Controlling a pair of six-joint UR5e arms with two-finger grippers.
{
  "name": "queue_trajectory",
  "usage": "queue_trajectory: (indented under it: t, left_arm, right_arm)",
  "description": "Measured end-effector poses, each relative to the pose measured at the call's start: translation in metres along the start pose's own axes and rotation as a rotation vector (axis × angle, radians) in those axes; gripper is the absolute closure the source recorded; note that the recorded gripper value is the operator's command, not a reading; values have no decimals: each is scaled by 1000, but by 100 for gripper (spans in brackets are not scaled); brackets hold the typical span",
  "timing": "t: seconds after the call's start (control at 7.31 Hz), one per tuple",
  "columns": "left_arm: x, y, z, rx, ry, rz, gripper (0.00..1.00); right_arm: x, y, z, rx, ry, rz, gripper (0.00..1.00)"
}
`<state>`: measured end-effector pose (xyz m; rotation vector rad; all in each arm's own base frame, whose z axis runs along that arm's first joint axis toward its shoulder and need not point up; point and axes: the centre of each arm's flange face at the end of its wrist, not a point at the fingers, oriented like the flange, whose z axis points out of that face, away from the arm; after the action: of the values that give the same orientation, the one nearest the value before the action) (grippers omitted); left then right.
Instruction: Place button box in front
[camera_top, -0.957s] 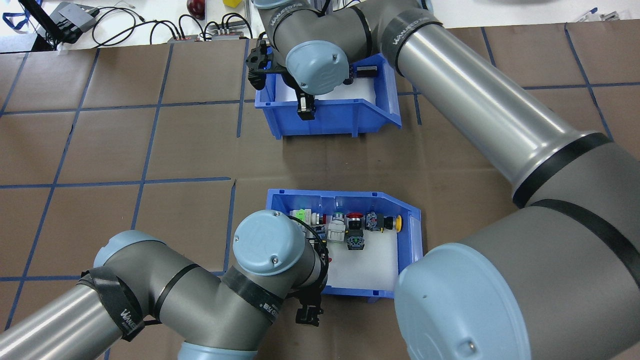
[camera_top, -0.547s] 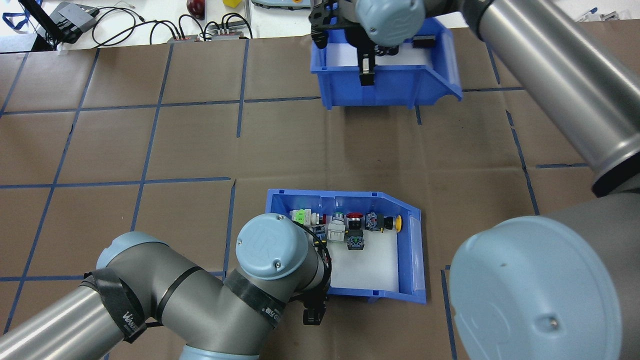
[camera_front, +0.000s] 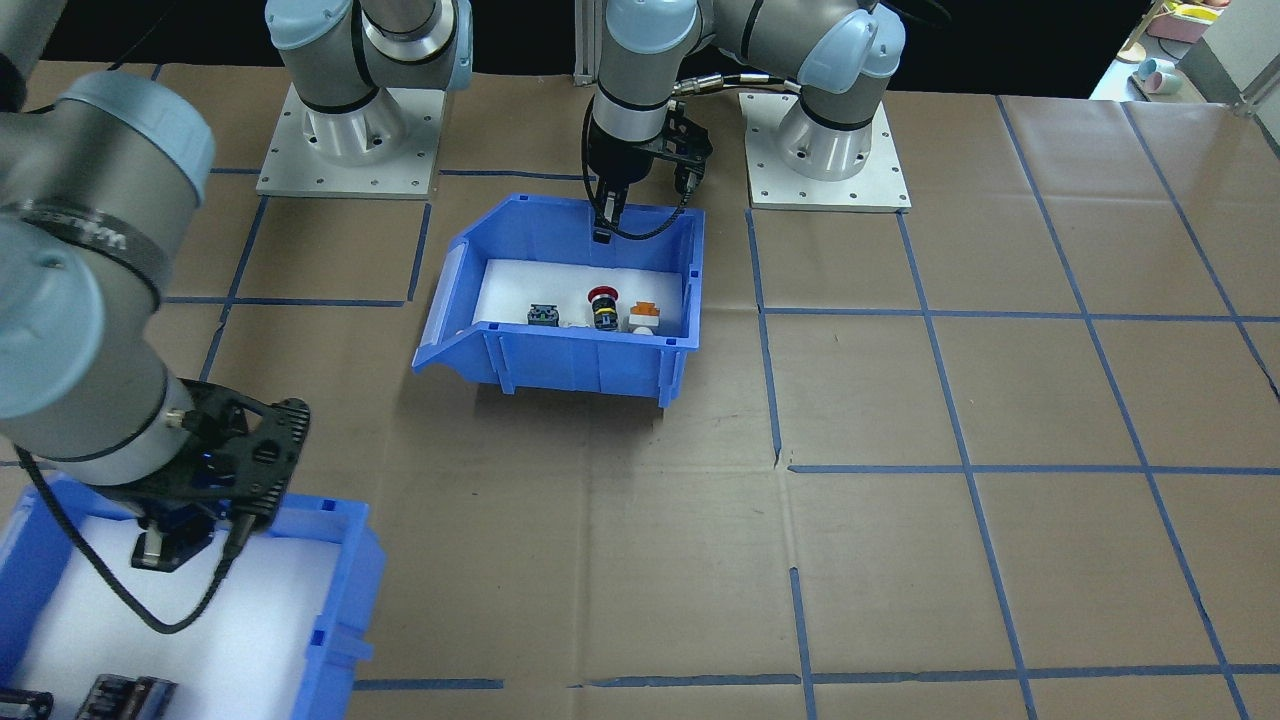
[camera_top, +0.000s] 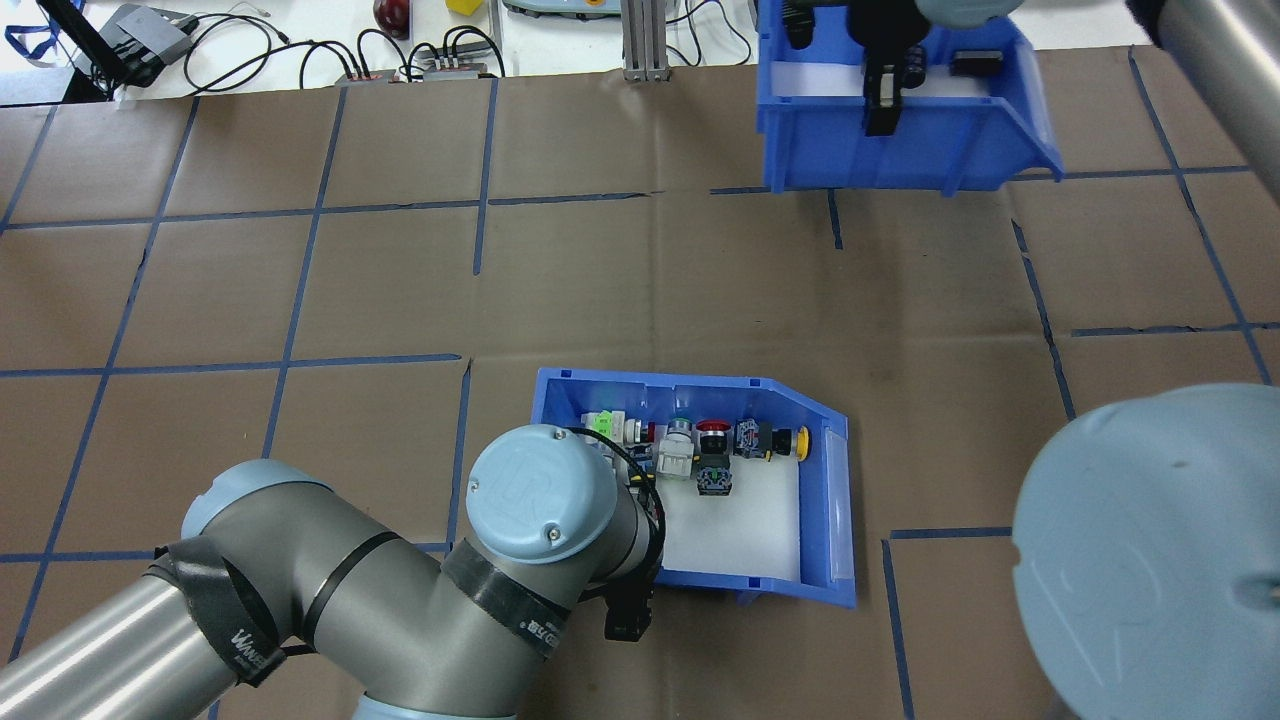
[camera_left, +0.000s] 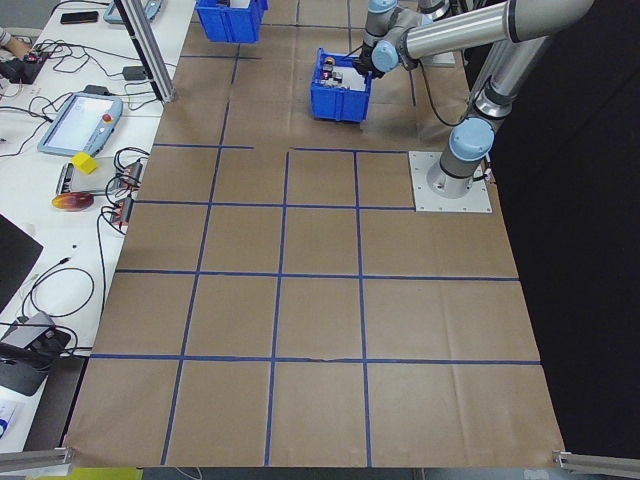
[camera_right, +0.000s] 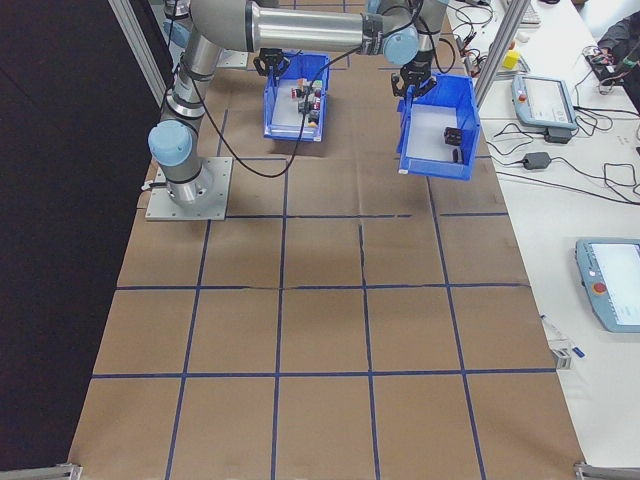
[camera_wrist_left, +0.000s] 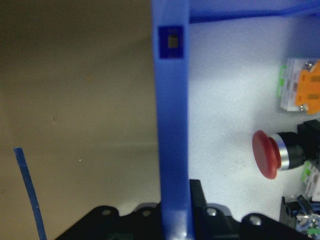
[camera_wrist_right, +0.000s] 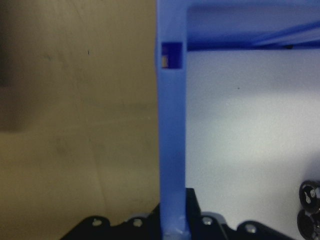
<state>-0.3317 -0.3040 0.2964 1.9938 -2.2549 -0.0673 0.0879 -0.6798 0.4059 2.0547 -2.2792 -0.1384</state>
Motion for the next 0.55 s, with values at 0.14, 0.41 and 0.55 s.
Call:
queue_trajectory:
  t: [0.14, 0.41, 0.55]
  left_arm:
    - [40, -9, -21, 3, 32, -28, 100]
    - [129, -15, -33, 11, 39, -46, 100]
    - [181, -9, -18, 13, 34, -45, 100]
  right_arm:
    - [-11, 29, 2, 3, -13, -17, 93]
    - [-41, 75, 8, 16, -39, -55, 93]
    - [-63, 94, 12, 30, -42, -72, 93]
